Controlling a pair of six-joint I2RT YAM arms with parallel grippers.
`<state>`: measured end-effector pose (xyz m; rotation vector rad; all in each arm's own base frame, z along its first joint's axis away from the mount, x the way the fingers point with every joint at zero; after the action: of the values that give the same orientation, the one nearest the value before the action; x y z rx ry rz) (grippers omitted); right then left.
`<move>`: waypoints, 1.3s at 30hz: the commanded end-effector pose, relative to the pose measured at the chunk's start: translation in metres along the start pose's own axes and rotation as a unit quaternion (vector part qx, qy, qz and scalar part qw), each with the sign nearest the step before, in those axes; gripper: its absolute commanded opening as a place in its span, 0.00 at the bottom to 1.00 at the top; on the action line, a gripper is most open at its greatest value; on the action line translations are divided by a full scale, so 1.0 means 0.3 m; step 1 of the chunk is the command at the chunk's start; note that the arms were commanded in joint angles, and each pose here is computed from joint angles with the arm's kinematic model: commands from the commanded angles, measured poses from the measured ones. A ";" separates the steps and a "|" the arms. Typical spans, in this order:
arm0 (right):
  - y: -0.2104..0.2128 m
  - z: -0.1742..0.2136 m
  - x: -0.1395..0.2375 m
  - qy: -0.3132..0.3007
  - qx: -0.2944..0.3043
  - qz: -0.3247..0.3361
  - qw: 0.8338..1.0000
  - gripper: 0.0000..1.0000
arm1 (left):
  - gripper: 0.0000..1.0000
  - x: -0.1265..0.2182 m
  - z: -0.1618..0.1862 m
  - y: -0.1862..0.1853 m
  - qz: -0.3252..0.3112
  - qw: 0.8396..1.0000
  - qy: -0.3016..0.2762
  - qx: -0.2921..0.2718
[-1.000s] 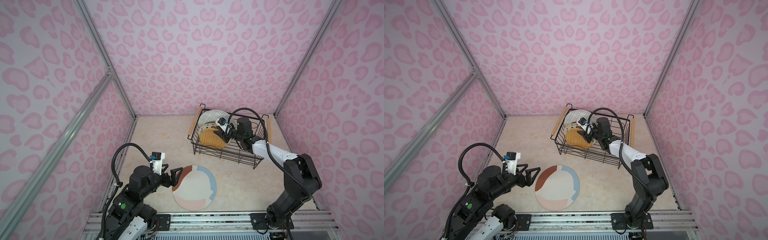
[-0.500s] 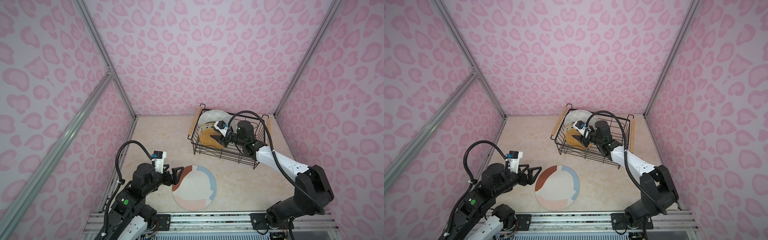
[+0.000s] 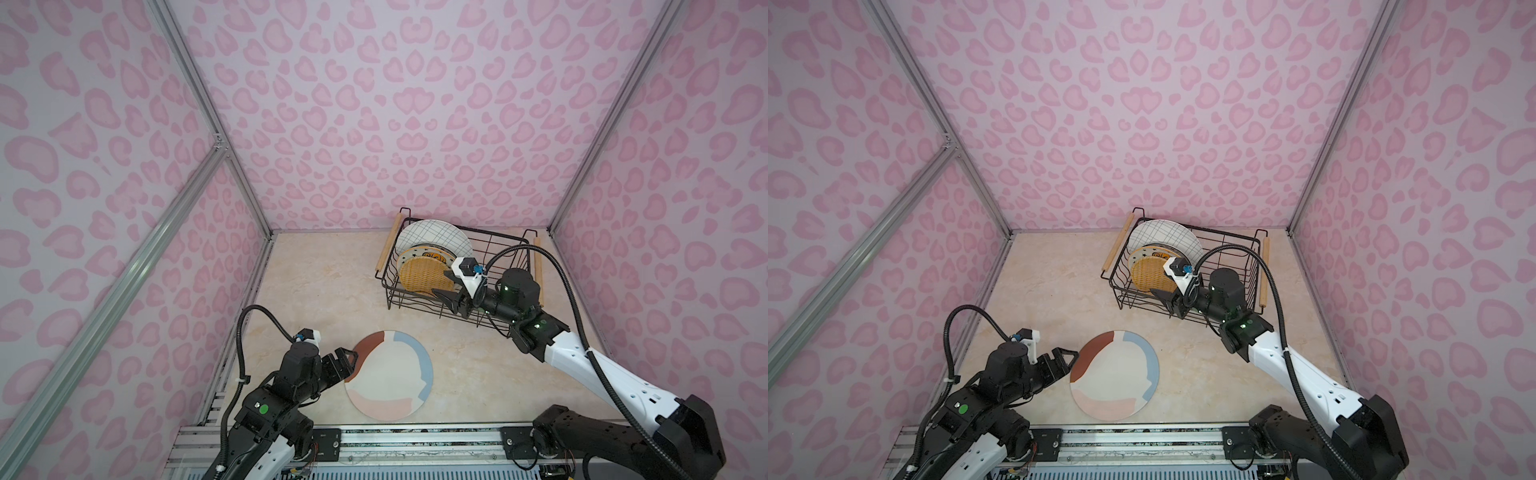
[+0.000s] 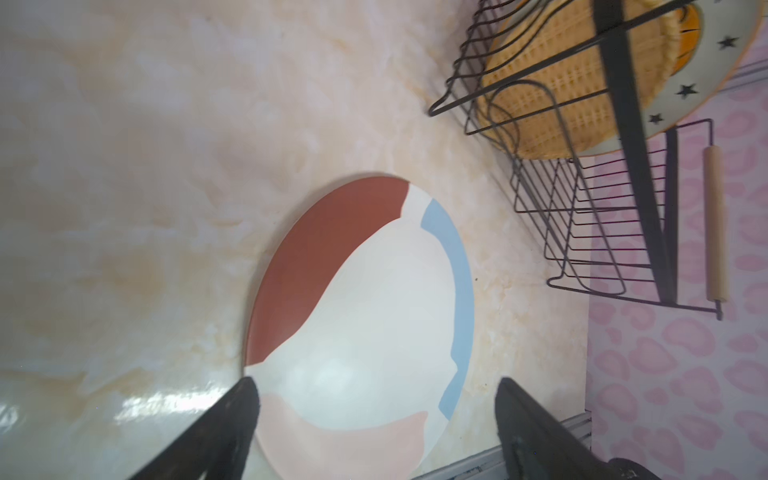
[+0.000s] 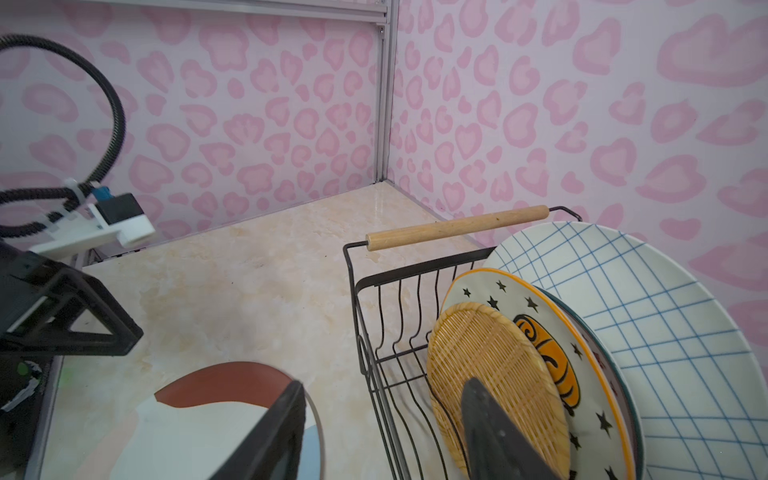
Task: Load the plates into the dish rack
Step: 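Open the right gripper and pull it back from the rack, then move both grippers to opposite edges of the pastel plate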
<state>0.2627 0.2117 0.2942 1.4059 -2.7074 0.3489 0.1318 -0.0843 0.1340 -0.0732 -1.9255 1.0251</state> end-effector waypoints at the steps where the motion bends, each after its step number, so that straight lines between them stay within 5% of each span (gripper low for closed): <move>1: 0.017 0.017 0.037 0.003 -0.047 0.010 0.999 0.61 | 0.87 -0.045 0.033 0.089 -0.040 0.997 0.013 0.065; 16: 0.145 0.038 0.165 0.046 -0.191 -0.014 0.980 0.62 | 0.84 -0.175 0.097 0.168 -0.081 0.992 0.087 0.040; 24: 0.286 0.176 0.152 0.175 -0.337 -0.064 0.923 0.59 | 0.80 -0.181 0.096 0.170 -0.066 0.994 0.080 0.032; 31: 0.393 0.235 0.177 0.169 -0.407 -0.044 0.897 0.56 | 0.76 -0.191 0.099 0.177 -0.066 0.994 0.081 0.031; 39: 0.414 0.498 0.145 0.201 -0.479 0.013 0.854 0.54 | 0.75 -0.193 0.095 0.178 -0.068 0.994 0.078 0.026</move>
<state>0.1311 0.2056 0.1340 0.8897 -1.9768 -0.4614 0.1406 -0.1031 0.0697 -0.0943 -1.7876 1.0305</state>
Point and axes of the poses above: each gripper's point midway between its finger pads, its own x axis back along the fingers, its own y axis along the line the jaws close on, z = x × y, the point moved 5 cm from there along x, back along the fingers, and after that the axes turned 8 degrees about x, right-handed, at the moved point
